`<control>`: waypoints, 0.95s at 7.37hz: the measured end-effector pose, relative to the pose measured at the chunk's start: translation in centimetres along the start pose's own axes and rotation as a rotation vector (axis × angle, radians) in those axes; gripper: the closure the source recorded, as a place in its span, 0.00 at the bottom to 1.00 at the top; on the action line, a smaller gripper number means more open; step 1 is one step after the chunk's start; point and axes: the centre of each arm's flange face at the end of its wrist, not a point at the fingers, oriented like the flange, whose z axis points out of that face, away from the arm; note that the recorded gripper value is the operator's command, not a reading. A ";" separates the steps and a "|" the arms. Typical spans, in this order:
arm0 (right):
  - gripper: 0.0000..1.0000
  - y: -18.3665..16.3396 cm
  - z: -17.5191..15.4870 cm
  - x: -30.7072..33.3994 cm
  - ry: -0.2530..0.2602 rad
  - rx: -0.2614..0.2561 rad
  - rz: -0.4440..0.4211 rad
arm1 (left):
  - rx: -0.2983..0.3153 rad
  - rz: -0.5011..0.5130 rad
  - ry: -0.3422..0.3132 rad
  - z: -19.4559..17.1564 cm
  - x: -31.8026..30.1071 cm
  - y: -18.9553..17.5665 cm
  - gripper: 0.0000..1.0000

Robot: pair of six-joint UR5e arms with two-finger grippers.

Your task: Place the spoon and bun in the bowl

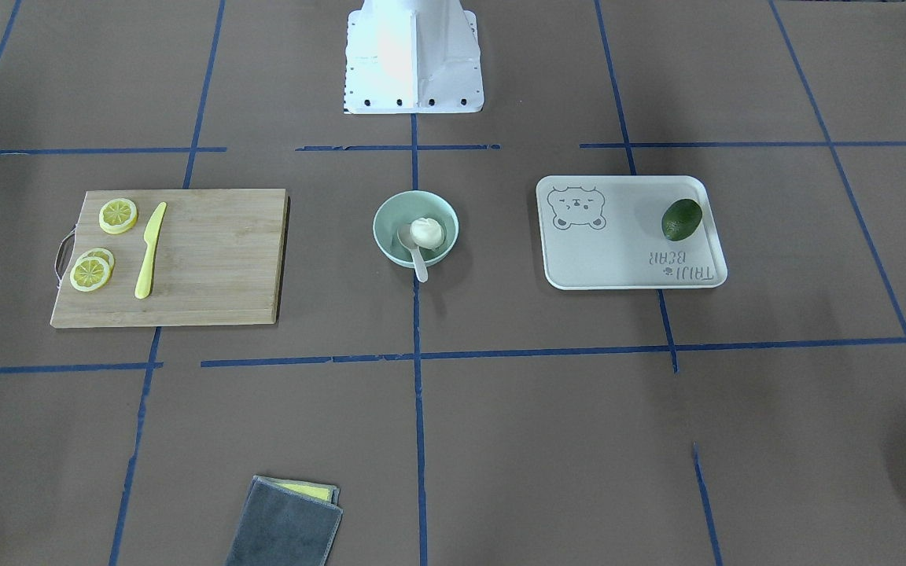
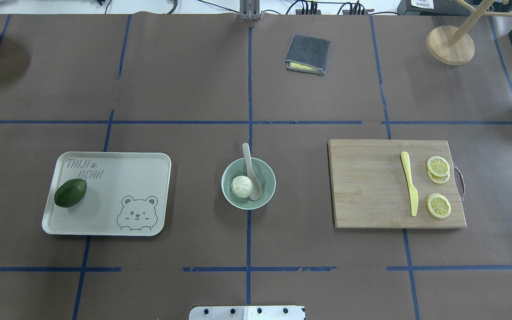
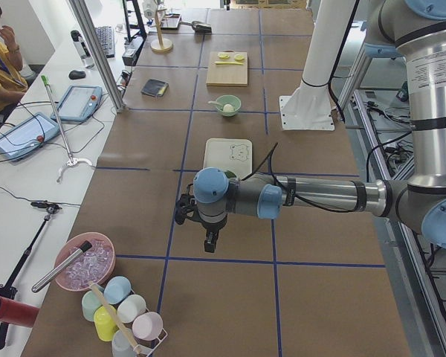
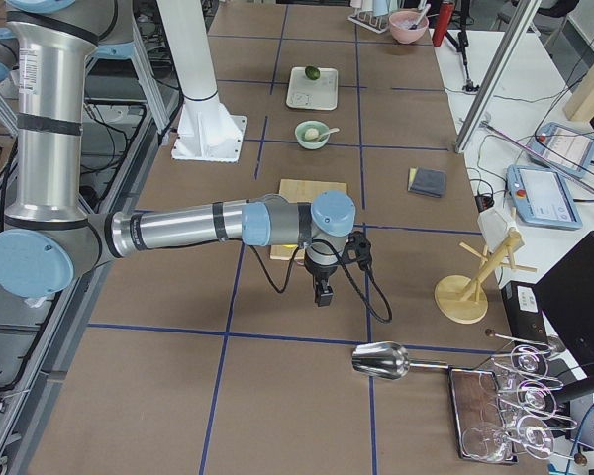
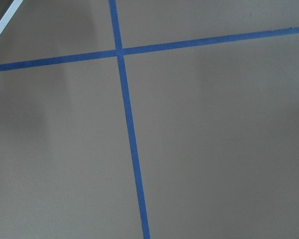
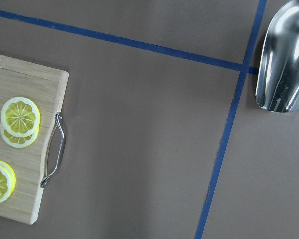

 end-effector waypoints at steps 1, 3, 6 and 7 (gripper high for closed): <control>0.00 0.0 0.0 0.0 -0.001 0.001 -0.001 | 0.002 0.004 -0.007 0.0 0.0 -0.9 0.00; 0.00 -0.1 0.0 0.0 0.001 0.002 -0.003 | 0.000 0.007 -0.033 -0.2 0.1 -2.7 0.00; 0.00 -0.6 -0.3 -0.2 0.007 0.008 -0.012 | -0.010 -0.019 -0.132 -0.1 -1.8 -2.4 0.00; 0.00 -0.7 -0.4 -0.3 0.008 0.010 -0.014 | -0.002 -0.031 -0.141 -0.5 -2.3 -2.0 0.00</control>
